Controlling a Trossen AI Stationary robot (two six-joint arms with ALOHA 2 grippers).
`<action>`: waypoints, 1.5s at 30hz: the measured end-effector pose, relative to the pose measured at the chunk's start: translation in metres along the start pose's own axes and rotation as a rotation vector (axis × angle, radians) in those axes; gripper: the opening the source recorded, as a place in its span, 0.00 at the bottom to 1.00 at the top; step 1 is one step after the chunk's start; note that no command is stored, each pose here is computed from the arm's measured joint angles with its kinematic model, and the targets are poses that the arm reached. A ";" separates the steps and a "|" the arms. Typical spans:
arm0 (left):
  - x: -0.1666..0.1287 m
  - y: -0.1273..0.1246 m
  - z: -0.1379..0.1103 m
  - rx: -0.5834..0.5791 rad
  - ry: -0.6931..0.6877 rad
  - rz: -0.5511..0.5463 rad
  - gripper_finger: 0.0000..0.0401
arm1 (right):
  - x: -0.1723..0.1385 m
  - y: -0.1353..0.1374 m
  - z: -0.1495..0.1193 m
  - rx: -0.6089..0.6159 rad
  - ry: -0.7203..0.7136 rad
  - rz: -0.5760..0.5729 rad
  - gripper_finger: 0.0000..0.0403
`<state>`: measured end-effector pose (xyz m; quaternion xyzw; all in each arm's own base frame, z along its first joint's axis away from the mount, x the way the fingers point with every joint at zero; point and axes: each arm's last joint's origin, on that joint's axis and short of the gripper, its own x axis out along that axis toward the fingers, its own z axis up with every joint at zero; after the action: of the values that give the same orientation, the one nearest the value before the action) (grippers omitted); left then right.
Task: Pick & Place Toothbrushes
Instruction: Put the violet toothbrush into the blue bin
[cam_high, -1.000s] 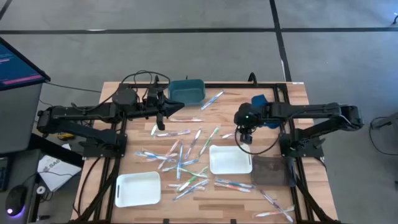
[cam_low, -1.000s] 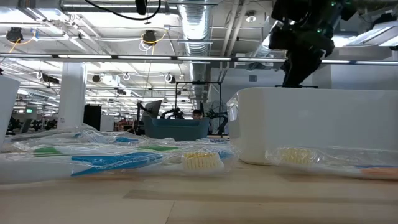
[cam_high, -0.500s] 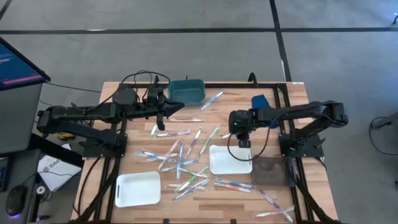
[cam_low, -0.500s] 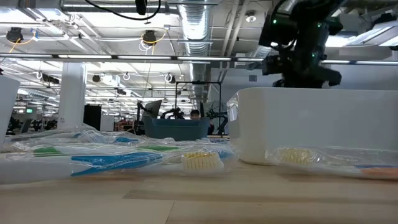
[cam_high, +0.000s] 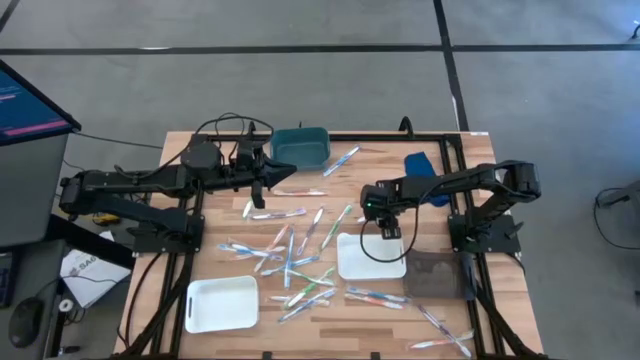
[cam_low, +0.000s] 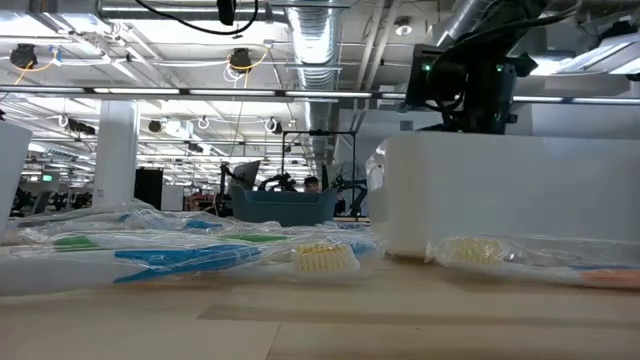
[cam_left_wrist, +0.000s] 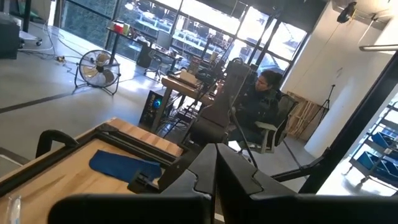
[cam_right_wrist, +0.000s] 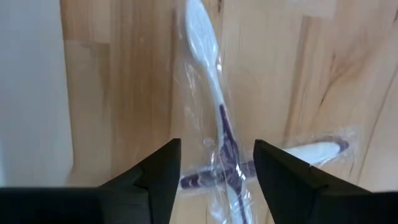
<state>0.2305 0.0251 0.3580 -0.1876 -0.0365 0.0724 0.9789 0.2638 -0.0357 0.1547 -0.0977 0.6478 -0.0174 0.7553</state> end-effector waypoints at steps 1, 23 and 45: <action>0.000 0.000 0.000 0.000 0.000 -0.001 0.01 | 0.000 0.000 0.000 0.001 -0.005 -0.001 0.49; 0.006 -0.005 -0.008 -0.002 0.034 -0.020 0.01 | 0.000 -0.002 0.004 0.146 -0.047 -0.008 0.38; 0.006 -0.005 -0.008 -0.003 0.031 -0.021 0.01 | -0.024 -0.037 -0.006 1.411 0.156 -0.018 0.44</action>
<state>0.2376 0.0182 0.3528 -0.1896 -0.0232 0.0590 0.9798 0.2579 -0.0685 0.1837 0.4112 0.5332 -0.4461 0.5895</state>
